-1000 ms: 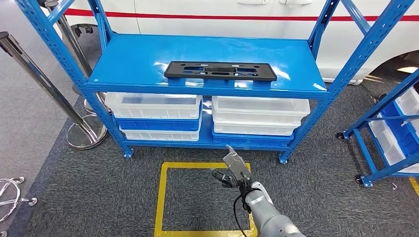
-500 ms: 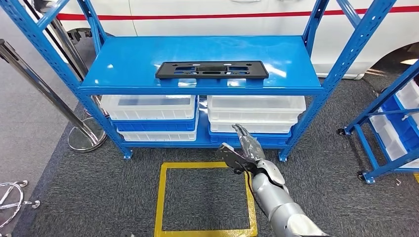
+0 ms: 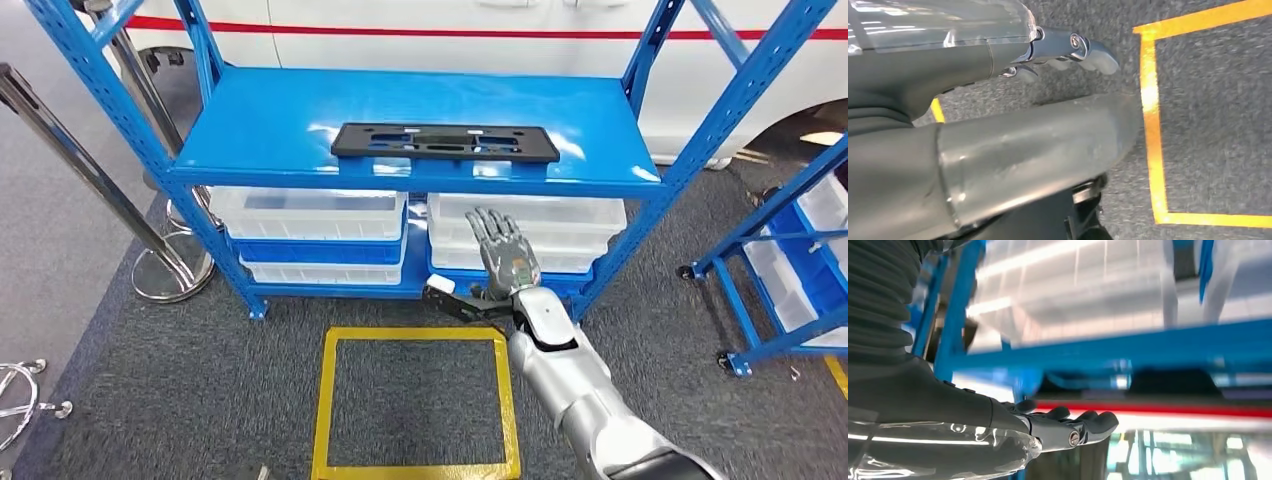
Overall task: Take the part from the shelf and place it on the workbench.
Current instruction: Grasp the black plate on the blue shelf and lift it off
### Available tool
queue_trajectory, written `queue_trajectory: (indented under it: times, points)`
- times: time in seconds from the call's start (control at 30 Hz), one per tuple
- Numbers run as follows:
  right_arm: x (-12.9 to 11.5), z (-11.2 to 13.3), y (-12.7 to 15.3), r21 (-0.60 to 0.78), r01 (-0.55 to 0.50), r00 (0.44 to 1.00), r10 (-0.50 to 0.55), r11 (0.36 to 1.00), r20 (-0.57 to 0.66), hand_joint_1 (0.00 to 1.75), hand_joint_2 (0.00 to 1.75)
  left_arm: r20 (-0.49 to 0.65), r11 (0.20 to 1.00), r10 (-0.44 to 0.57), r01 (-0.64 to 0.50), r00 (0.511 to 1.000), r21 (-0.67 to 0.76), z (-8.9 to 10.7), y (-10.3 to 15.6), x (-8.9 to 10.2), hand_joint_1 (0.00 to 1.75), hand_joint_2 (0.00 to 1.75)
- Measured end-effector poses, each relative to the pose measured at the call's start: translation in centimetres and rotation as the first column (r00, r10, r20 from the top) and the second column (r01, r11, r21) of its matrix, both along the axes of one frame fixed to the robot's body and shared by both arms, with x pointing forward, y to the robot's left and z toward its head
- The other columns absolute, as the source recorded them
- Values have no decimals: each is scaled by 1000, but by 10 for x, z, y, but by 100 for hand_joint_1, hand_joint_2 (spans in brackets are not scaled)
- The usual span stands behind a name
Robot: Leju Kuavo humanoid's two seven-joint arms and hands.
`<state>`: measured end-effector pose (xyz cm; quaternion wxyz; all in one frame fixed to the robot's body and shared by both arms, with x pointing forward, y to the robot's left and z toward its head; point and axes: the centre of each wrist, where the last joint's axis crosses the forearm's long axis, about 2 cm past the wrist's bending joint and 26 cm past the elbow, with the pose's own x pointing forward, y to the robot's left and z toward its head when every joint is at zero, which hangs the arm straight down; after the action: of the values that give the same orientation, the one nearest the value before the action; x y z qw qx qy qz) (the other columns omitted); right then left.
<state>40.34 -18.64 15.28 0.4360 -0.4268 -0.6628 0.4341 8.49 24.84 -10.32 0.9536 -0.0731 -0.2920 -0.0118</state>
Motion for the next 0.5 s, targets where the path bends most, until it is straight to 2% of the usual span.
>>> queue_trajectory:
  times: [0.3,0.5]
  points:
    - [0,27,12,-158,43,976,-8,987,218,0,175,5,1000,-28,28,1000,-5,1,-5,5,0,0]
    - [-20,37,31,-161,28,917,39,987,397,0,175,7,998,-55,55,998,-3,2,-7,8,0,0]
